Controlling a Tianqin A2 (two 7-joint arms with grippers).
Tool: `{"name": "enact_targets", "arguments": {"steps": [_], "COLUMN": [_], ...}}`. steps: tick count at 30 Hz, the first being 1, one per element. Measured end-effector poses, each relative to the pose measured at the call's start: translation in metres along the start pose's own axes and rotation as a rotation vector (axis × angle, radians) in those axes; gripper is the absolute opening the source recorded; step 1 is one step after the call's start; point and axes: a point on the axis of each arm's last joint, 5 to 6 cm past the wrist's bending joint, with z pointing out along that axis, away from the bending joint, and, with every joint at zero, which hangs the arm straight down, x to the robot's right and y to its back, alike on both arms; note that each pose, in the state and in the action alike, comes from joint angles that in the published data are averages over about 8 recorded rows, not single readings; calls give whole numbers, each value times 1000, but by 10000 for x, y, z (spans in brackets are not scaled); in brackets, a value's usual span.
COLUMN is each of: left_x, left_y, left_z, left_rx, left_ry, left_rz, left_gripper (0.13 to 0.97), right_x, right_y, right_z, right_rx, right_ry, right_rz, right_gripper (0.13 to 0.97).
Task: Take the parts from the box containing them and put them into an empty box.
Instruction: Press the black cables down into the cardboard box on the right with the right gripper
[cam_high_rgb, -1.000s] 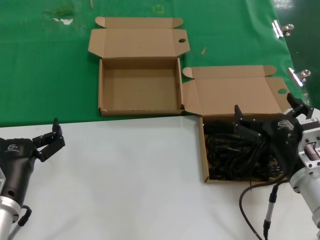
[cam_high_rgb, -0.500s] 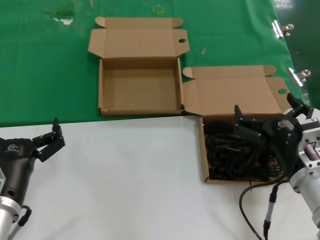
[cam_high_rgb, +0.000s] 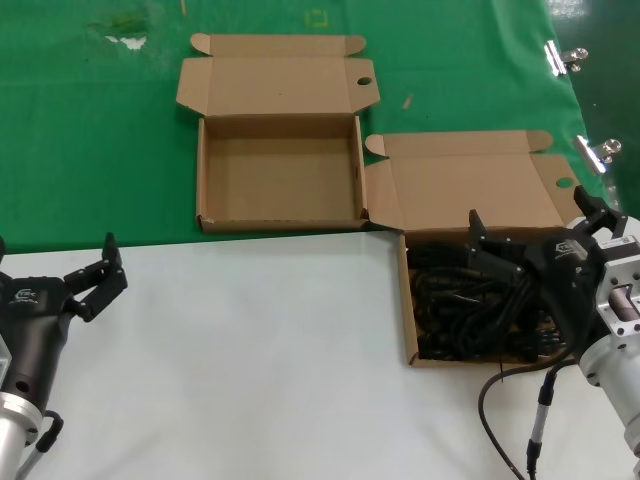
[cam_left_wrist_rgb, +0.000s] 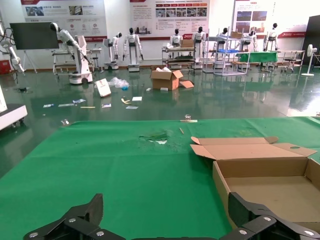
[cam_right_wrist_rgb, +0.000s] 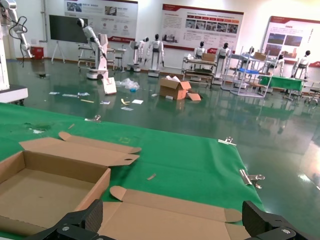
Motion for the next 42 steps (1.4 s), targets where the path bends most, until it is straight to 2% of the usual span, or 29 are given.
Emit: {"name": "enact_targets", "arguments": {"steps": [6, 10, 13, 17, 20, 27, 31, 36, 42], "left_x": [0, 0, 0, 0, 0, 0, 0, 0, 0], "left_y": [0, 0, 0, 0, 0, 0, 0, 0, 0], "left_z": [0, 0, 0, 0, 0, 0, 0, 0, 0], "left_rx": [0, 0, 0, 0, 0, 0, 0, 0, 0], "left_ry": [0, 0, 0, 0, 0, 0, 0, 0, 0], "left_rz": [0, 0, 0, 0, 0, 0, 0, 0, 0], "left_gripper": [823, 823, 759, 674, 626, 435, 373, 270, 209], "right_x": [-4, 3, 34, 120, 213, 471, 612, 772, 939], "right_y": [-19, -28, -60, -192, -376, -879, -1105, -1320, -1524], "right_z": [-8, 2, 32, 99, 167, 346, 424, 457, 459], "right_rx": [4, 5, 13, 44, 84, 160, 179, 186, 181], "right_ry": [-22, -46, -72, -126, -188, -394, -531, -743, -994], "right_rz": [-14, -49, -90, -171, -254, -489, -648, -857, -1063], "right_gripper": [966, 966, 966, 966, 966, 966, 966, 966, 966]}}
